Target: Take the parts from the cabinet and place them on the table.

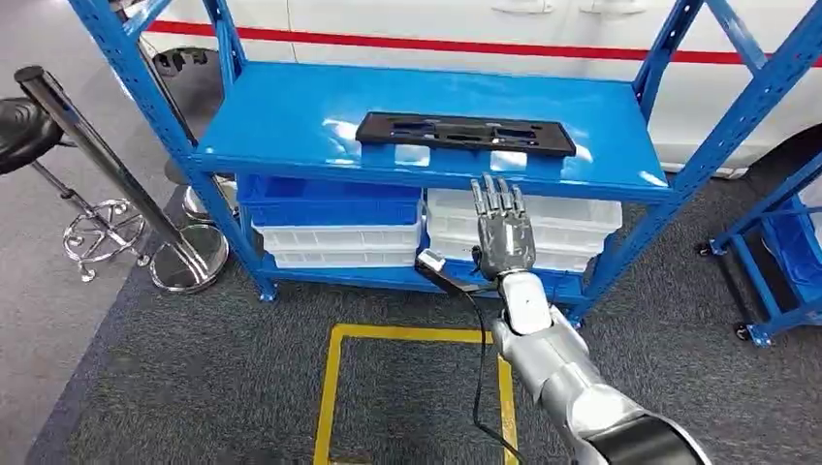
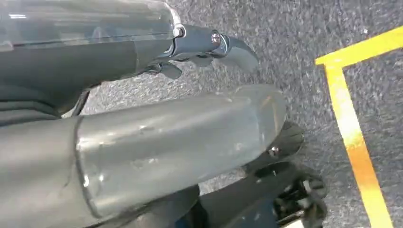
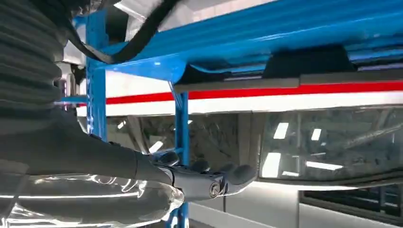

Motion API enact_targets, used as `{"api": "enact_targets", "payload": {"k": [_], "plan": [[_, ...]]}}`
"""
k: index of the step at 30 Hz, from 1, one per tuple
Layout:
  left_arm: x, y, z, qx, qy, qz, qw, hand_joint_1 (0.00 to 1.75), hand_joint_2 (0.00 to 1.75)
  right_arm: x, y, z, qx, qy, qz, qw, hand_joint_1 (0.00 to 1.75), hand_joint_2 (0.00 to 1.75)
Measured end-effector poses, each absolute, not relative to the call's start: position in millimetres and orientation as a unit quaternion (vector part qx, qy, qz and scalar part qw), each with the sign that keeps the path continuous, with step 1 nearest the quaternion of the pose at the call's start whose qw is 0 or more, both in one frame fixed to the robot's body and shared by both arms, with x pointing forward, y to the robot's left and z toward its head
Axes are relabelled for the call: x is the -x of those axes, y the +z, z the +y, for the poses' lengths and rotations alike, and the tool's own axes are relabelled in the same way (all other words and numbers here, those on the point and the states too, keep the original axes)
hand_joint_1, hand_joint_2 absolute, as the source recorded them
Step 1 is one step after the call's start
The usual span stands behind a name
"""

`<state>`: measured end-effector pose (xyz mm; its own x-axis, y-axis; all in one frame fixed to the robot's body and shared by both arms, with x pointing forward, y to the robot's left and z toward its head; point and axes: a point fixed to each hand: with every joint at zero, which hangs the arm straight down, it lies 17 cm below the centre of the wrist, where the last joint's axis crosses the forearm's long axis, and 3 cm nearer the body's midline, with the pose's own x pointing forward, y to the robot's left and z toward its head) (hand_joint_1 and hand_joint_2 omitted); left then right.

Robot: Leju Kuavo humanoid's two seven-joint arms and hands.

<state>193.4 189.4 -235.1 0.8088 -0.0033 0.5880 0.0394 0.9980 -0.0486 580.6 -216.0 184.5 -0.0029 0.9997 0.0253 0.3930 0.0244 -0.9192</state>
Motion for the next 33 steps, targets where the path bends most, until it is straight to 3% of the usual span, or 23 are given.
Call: {"api": "enact_targets", "payload": {"k": [33], "plan": [[-196.1,-232.4,187.5,0.032,-0.011,-0.321,0.947,0.0,0.0,-580.8,180.7,-210.8,0.57,0.404,-0.606,0.38,0.0,1.75]]}}
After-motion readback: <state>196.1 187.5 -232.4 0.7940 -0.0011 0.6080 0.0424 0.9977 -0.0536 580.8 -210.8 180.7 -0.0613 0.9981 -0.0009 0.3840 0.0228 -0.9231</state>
